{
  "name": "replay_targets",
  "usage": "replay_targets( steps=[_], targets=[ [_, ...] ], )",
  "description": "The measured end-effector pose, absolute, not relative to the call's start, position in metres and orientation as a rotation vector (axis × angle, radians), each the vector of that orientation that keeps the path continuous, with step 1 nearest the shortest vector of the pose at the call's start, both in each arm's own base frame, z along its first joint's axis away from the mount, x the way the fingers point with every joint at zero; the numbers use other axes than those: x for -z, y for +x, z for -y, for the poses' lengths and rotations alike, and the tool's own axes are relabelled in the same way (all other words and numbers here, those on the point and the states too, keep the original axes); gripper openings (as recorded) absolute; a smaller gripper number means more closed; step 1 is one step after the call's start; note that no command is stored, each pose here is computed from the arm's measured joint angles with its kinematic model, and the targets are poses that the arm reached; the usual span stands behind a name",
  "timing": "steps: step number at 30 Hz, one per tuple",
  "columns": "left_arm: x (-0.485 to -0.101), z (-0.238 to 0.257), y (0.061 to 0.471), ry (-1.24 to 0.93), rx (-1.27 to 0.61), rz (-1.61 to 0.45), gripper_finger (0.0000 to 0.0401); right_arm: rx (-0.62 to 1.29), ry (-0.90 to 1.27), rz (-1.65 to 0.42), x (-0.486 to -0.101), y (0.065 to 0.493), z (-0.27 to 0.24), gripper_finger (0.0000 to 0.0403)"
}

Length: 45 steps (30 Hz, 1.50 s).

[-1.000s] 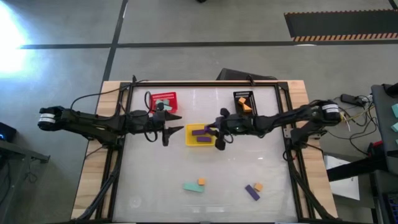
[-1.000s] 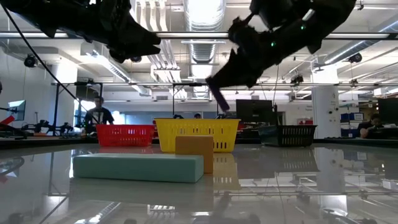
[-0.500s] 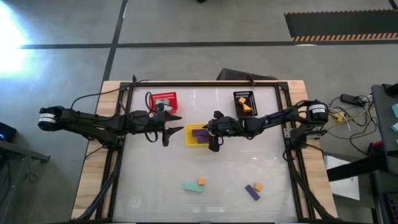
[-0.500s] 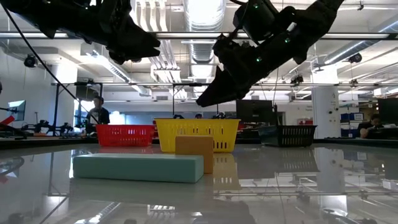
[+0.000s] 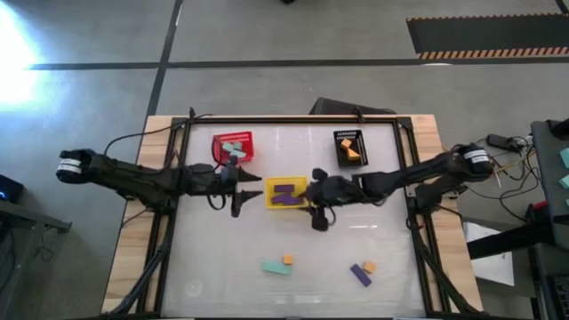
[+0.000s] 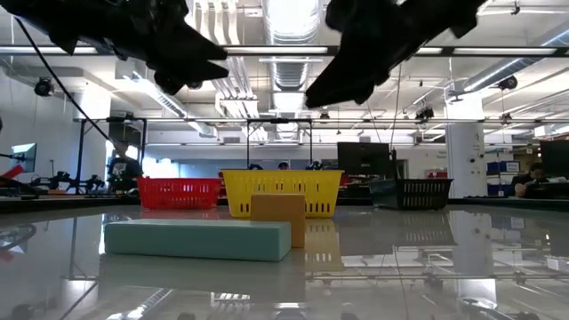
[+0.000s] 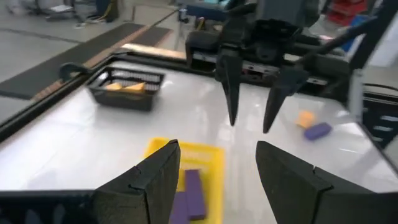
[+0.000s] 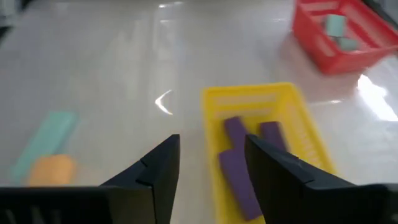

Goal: Sort & place blocks by color
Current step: Put the orange block into the black bin

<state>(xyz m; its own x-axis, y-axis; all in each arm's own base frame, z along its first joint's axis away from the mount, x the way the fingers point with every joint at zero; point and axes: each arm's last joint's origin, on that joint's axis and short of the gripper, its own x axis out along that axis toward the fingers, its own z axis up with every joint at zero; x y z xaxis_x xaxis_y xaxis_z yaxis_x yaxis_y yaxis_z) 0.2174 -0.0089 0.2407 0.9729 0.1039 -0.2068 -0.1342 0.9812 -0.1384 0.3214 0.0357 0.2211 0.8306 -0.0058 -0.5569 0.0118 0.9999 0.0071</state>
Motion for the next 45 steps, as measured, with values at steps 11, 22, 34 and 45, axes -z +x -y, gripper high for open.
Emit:
replay_targets(
  steps=[11, 22, 34, 45],
  targets=[
    [-0.234, 0.063, 0.225, -0.213, 0.051, -0.266, 0.0196, -0.073, -0.061, -0.572, -0.226, 0.309, -0.085, 0.0133],
    [-0.218, 0.114, 0.248, -0.185, 0.127, -0.5, 0.0196, -0.095, -0.129, -0.58, -0.219, 0.301, -0.112, 0.0127],
    [-0.202, 0.131, 0.262, -0.151, 0.142, -0.571, 0.0196, -0.149, -0.112, -0.615, -0.176, 0.315, -0.146, 0.0194],
    [-0.203, 0.131, 0.262, -0.174, 0.132, -0.569, 0.0196, -0.152, -0.129, -0.684, -0.144, 0.361, -0.171, 0.0272]
  ],
)
